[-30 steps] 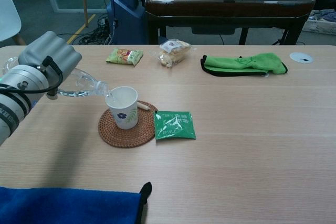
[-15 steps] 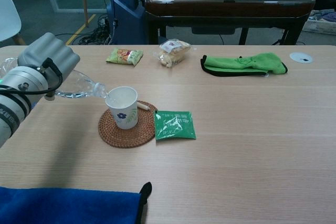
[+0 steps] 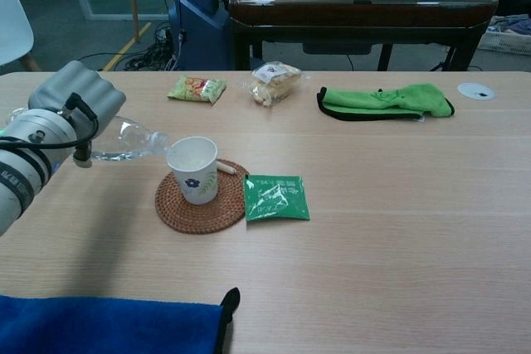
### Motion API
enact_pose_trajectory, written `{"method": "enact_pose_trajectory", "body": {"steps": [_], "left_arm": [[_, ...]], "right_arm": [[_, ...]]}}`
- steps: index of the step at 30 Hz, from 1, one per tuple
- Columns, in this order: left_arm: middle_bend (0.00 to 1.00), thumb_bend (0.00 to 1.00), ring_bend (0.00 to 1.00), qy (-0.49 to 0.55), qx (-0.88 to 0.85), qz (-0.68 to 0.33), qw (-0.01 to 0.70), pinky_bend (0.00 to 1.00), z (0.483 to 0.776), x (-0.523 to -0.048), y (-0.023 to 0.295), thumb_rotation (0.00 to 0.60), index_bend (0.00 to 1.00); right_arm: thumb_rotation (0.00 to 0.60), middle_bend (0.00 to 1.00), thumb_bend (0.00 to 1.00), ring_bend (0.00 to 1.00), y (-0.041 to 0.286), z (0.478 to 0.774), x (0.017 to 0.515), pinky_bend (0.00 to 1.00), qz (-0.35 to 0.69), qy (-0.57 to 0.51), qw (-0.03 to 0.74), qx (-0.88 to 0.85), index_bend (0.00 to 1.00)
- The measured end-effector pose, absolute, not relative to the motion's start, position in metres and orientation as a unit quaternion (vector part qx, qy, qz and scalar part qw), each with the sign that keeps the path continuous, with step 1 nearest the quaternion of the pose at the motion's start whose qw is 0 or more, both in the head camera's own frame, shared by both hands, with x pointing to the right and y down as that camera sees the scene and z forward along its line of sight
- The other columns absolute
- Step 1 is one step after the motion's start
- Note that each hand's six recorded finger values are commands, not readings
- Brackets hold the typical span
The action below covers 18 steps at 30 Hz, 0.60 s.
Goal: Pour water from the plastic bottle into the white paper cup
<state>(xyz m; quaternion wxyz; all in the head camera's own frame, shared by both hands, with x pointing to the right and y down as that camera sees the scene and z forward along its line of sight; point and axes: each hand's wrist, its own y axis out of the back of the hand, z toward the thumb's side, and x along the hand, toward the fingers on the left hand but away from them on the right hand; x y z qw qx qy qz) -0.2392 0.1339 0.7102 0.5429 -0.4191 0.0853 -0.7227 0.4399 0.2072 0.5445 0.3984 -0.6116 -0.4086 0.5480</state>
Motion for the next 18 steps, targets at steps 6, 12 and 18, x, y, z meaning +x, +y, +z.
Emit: {"method": "enact_pose_trajectory", "body": {"steps": [6, 12, 18], "left_arm": [[0.65, 0.04, 0.62, 0.102, -0.444, -0.716, 0.530, 0.57, 0.7110, -0.2362, 0.1337, 0.600, 0.67], [0.65, 0.04, 0.62, 0.157, -0.507, -0.704, 0.472, 0.58, 0.7122, -0.2340, 0.1337, 0.600, 0.67], [0.65, 0.04, 0.62, 0.203, -0.556, -0.696, 0.407, 0.58, 0.7129, -0.2387, 0.1350, 0.600, 0.67]], "right_arm": [[0.600, 0.19, 0.04, 0.13, 0.2070, 0.5447, 0.4402, 0.24, 0.548, -0.409, 0.398, -0.611, 0.13], [0.600, 0.19, 0.04, 0.13, 0.2071, 0.5451, 0.4403, 0.24, 0.549, -0.408, 0.397, -0.611, 0.13], [0.600, 0.19, 0.04, 0.13, 0.2069, 0.5466, 0.4399, 0.24, 0.551, -0.406, 0.397, -0.612, 0.13]]}}
